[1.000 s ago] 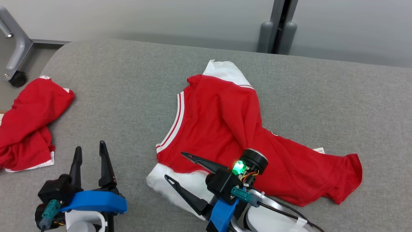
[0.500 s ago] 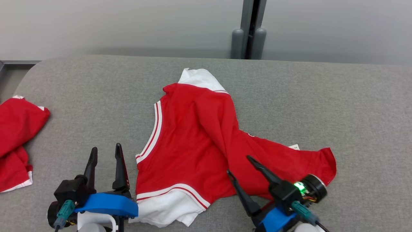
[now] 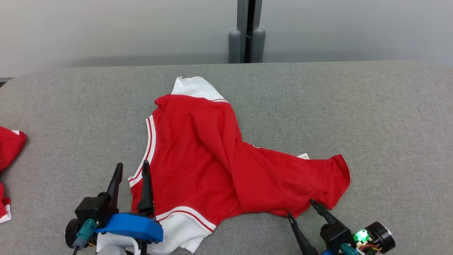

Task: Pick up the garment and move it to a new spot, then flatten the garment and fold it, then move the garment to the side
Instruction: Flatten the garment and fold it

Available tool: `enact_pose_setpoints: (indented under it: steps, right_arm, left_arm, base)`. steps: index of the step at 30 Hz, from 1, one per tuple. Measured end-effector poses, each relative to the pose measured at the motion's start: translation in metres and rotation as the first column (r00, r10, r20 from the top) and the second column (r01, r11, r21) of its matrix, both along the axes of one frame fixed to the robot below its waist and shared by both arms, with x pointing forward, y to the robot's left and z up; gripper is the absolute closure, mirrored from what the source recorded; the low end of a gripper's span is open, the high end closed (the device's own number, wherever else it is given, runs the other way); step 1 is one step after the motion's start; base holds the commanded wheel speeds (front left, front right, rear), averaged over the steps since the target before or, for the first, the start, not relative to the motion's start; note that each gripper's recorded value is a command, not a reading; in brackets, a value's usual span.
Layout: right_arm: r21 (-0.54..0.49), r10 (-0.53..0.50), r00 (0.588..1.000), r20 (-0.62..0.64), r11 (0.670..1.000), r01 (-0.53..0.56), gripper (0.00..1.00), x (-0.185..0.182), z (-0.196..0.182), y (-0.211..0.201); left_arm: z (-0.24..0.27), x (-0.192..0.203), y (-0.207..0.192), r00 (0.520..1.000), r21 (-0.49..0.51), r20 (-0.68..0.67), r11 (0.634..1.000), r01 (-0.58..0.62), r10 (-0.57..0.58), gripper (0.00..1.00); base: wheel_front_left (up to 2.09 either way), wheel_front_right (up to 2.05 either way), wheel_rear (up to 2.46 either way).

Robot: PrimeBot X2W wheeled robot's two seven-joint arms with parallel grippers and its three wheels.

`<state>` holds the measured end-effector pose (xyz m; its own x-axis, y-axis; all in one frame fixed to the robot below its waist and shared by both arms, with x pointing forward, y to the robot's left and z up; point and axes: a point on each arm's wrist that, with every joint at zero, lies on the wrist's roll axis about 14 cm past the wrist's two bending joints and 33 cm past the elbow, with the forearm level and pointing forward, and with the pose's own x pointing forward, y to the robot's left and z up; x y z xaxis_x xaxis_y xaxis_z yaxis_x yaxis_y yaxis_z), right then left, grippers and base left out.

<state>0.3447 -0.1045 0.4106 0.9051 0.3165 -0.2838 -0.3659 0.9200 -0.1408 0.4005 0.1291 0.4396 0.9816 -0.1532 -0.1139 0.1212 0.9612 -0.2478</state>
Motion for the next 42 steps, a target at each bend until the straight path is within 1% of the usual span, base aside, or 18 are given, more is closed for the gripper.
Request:
enact_pose_setpoints:
  steps: [2, 6, 10, 17, 18, 19, 20, 22, 23, 25, 26, 30, 33, 37, 41, 42]
  right_arm:
    - [-0.024, 0.001, 1.000, -0.013, 1.000, -0.001, 0.00, 0.004, -0.007, -0.003]
    - [-0.039, 0.015, 0.997, -0.071, 0.999, -0.018, 0.00, 0.006, -0.025, -0.001]
    - [0.001, 0.024, 0.992, -0.124, 1.000, -0.024, 0.00, 0.000, -0.039, 0.006]
    - [0.053, 0.016, 0.992, -0.127, 0.999, -0.010, 0.00, 0.004, -0.040, 0.010]
    - [0.054, 0.019, 0.992, -0.126, 0.998, -0.013, 0.09, 0.005, -0.039, 0.011]
    - [0.054, 0.024, 0.992, -0.122, 0.998, -0.018, 0.29, 0.007, -0.039, 0.012]
    - [0.053, 0.030, 0.992, -0.119, 0.998, -0.024, 0.53, 0.008, -0.038, 0.013]
    - [0.054, 0.034, 0.993, -0.113, 0.998, -0.028, 0.67, 0.010, -0.037, 0.014]
    - [0.055, 0.035, 0.993, -0.109, 0.998, -0.029, 0.79, 0.011, -0.037, 0.015]
    - [0.058, 0.032, 0.995, -0.092, 0.998, -0.027, 0.94, 0.013, -0.032, 0.014]
    - [0.061, 0.029, 0.996, -0.081, 0.998, -0.025, 1.00, 0.014, -0.029, 0.014]
    - [0.082, 0.014, 0.999, -0.031, 0.997, -0.011, 1.00, 0.012, -0.014, 0.012]
    - [0.103, -0.008, 1.000, 0.026, 0.995, 0.005, 1.00, 0.013, 0.006, 0.009]
    - [0.140, -0.052, 0.991, 0.122, 0.989, 0.034, 1.00, 0.021, 0.045, 0.002]
    - [0.166, -0.086, 0.971, 0.224, 0.985, 0.049, 1.00, 0.036, 0.087, -0.007]
    - [0.158, -0.085, 0.966, 0.243, 0.986, 0.047, 1.00, 0.041, 0.095, -0.009]
  left_arm:
    - [-0.001, 0.001, 0.001, 1.000, 0.001, -0.002, 1.000, -0.002, 0.002, 0.00]
    - [-0.005, 0.000, 0.008, 1.000, 0.006, -0.014, 1.000, -0.024, 0.024, 0.00]
    - [-0.007, -0.001, 0.017, 0.999, 0.009, -0.021, 0.999, -0.050, 0.050, 0.00]
    - [-0.009, 0.000, 0.020, 0.998, 0.011, -0.027, 0.998, -0.059, 0.059, 0.00]
    - [-0.010, 0.000, 0.020, 0.998, 0.011, -0.028, 0.998, -0.058, 0.058, 0.00]
    - [-0.010, 0.000, 0.019, 0.998, 0.011, -0.029, 0.998, -0.057, 0.057, 0.00]
    - [-0.010, 0.000, 0.019, 0.998, 0.013, -0.029, 0.998, -0.055, 0.056, 0.00]
    - [-0.011, 0.001, 0.019, 0.998, 0.016, -0.030, 0.998, -0.053, 0.054, 0.00]
    - [-0.011, 0.001, 0.019, 0.998, 0.016, -0.030, 0.998, -0.053, 0.054, 0.00]
    - [-0.011, 0.002, 0.018, 0.998, 0.016, -0.030, 0.998, -0.053, 0.053, 0.00]
    - [-0.011, 0.002, 0.018, 0.998, 0.016, -0.029, 0.998, -0.053, 0.053, 0.00]
    - [-0.011, 0.004, 0.018, 0.998, 0.015, -0.029, 0.998, -0.054, 0.054, 0.00]
    - [-0.010, 0.006, 0.015, 0.999, 0.013, -0.026, 0.999, -0.047, 0.047, 0.00]
    - [-0.008, 0.008, 0.011, 0.999, 0.010, -0.019, 0.999, -0.034, 0.035, 0.00]
    - [-0.005, 0.007, 0.009, 0.999, 0.009, -0.011, 1.000, -0.029, 0.030, 0.00]
    - [-0.004, 0.006, 0.009, 1.000, 0.009, -0.010, 1.000, -0.030, 0.030, 0.00]
  base:
    - [0.00, 0.00, 0.00]
    - [0.00, 0.00, 0.00]
    - [0.00, 0.00, 0.00]
    - [0.00, 0.00, 0.00]
    - [0.00, 0.00, 0.00]
    - [0.00, 0.00, 0.00]
    - [0.00, 0.00, 0.00]
    - [0.00, 0.00, 0.00]
    - [0.00, 0.00, 0.00]
    - [0.00, 0.00, 0.00]
    - [0.00, 0.00, 0.00]
    - [0.00, 0.00, 0.00]
    - [0.00, 0.00, 0.00]
    - [0.00, 0.00, 0.00]
    - [0.00, 0.00, 0.00]
    - [0.00, 0.00, 0.00]
